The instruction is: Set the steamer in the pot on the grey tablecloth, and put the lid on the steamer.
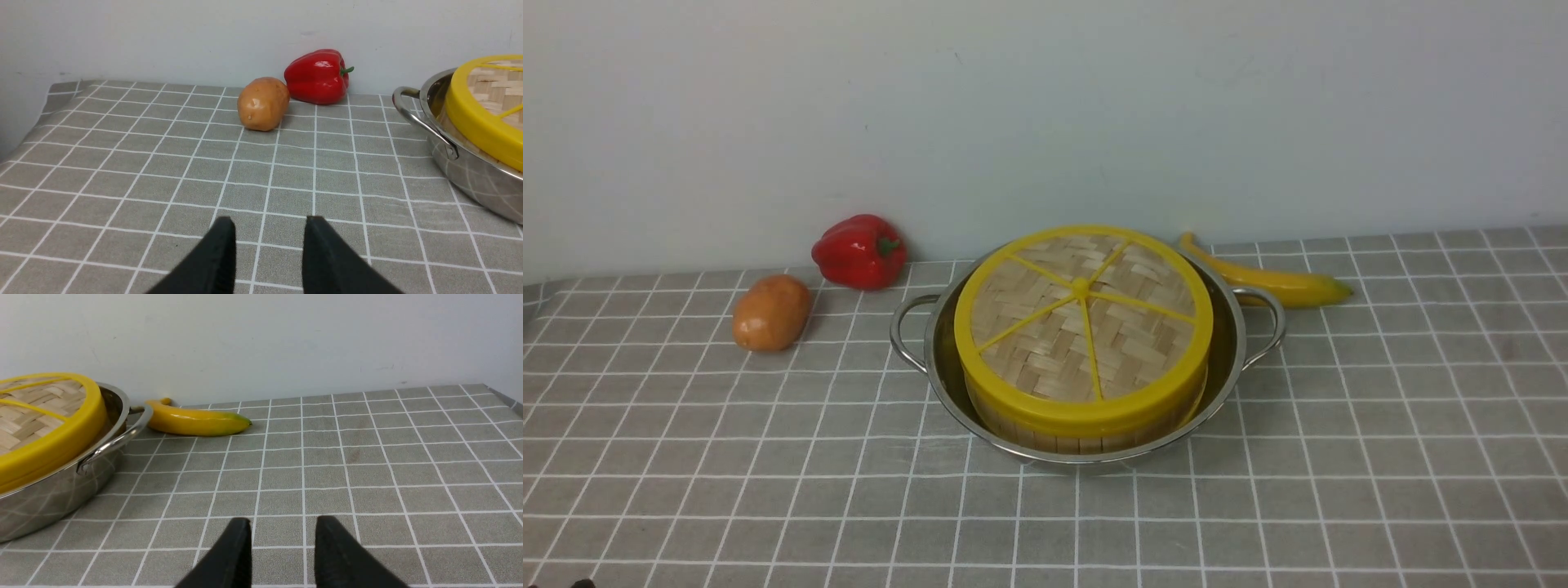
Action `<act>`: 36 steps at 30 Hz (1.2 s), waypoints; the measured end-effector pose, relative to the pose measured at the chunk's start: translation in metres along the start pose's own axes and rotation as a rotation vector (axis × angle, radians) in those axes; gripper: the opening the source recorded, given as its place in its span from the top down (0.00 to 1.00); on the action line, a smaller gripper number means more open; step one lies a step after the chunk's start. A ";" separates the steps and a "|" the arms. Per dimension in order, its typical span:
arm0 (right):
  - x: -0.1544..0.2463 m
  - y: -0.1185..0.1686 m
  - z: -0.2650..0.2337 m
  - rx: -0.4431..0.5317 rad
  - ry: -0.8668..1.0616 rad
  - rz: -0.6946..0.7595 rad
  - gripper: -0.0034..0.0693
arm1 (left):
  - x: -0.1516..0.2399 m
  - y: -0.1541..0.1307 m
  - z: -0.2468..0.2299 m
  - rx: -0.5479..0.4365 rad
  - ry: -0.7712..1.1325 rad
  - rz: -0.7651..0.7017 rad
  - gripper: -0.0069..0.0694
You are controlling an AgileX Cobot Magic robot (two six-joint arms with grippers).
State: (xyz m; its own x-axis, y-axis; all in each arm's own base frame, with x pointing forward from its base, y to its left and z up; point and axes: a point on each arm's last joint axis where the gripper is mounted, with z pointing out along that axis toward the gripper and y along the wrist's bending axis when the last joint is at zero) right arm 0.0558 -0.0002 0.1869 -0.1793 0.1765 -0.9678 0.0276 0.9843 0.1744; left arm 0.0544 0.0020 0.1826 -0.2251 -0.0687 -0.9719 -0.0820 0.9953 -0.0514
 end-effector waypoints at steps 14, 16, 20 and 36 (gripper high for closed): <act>0.000 0.000 0.000 0.000 0.000 0.000 0.62 | 0.000 0.000 0.000 0.000 0.000 0.000 0.60; 0.000 0.000 0.000 0.000 0.000 0.000 0.62 | 0.000 0.000 0.000 0.000 0.000 0.000 0.59; 0.000 0.000 0.000 0.000 0.000 0.000 0.62 | 0.000 0.000 0.000 0.000 0.000 0.000 0.59; 0.000 0.000 0.000 0.000 0.000 0.000 0.62 | 0.000 0.000 0.000 0.000 0.000 0.000 0.59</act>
State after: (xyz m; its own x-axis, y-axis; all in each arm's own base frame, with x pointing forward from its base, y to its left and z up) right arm 0.0558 -0.0002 0.1869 -0.1793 0.1765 -0.9678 0.0276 0.9843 0.1744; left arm 0.0544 0.0020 0.1826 -0.2251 -0.0687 -0.9719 -0.0820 0.9953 -0.0514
